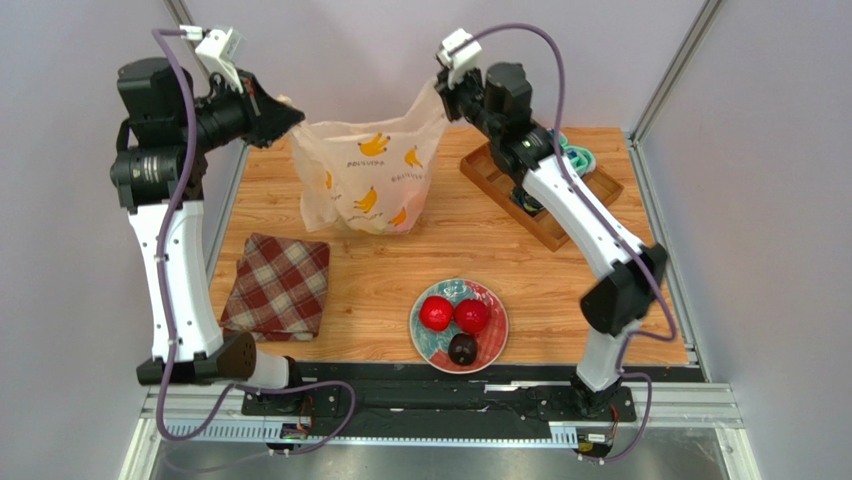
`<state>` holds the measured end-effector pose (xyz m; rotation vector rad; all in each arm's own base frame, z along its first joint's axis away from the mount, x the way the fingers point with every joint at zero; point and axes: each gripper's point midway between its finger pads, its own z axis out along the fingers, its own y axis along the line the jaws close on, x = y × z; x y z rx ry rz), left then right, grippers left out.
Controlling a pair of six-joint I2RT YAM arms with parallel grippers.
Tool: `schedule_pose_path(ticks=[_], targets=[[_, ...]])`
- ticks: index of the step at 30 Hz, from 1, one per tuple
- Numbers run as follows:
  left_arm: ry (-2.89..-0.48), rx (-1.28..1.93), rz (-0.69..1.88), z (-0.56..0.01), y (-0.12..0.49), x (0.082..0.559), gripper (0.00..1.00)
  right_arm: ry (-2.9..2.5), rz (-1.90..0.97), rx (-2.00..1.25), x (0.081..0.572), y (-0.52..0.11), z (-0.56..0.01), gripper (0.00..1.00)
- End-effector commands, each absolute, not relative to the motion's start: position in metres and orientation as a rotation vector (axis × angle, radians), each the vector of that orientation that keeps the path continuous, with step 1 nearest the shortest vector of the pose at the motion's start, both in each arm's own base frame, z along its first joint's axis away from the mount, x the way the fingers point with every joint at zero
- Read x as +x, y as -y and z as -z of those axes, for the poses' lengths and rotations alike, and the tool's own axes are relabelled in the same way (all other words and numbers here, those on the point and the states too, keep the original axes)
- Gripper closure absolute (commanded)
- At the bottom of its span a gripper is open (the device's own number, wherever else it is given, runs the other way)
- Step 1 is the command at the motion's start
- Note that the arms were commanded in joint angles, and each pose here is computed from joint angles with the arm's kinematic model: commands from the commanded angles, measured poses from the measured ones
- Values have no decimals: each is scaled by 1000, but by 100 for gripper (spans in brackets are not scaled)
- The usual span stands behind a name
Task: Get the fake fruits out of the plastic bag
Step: Adjust the plastic bag at the center of the board.
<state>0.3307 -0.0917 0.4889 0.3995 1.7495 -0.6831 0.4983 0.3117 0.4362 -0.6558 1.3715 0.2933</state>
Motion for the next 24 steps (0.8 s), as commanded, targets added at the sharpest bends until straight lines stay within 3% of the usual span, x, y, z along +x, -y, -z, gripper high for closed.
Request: schedule_pose_path(ticks=[1, 5, 6, 8, 9, 11, 13, 14, 19, 22, 24], targets=[[-1909, 451, 827, -430, 108, 269, 100, -1352, -417, -695, 406, -293, -443, 100], [-2250, 304, 993, -315, 112, 216, 100, -1650, -572, -844, 323, -290, -323, 100], [-2322, 287, 1048, -282, 116, 194, 100, -1751, -610, -912, 293, -283, -285, 98], [-2364, 263, 1088, -259, 119, 172, 100, -1794, -650, -1003, 258, -288, -261, 89], [-2351, 270, 1085, -247, 120, 160, 100, -1806, -645, -1013, 247, -282, -256, 70], [-2318, 272, 1063, -241, 121, 152, 100, -1772, -653, -1021, 239, -284, -266, 51], [-2261, 276, 1038, -239, 122, 149, 100, -1687, -649, -994, 245, -289, -301, 16], [-2250, 262, 1036, -239, 122, 149, 100, -1625, -662, -971, 247, -296, -323, 5], [-2229, 219, 1094, -239, 128, 150, 100, -1392, -815, -1036, 231, -348, -397, 9], [-2215, 221, 1107, -244, 129, 150, 100, -1343, -896, -1172, 207, -379, -390, 26], [-2215, 225, 1087, -247, 128, 148, 100, -1387, -923, -1273, 198, -396, -359, 47]])
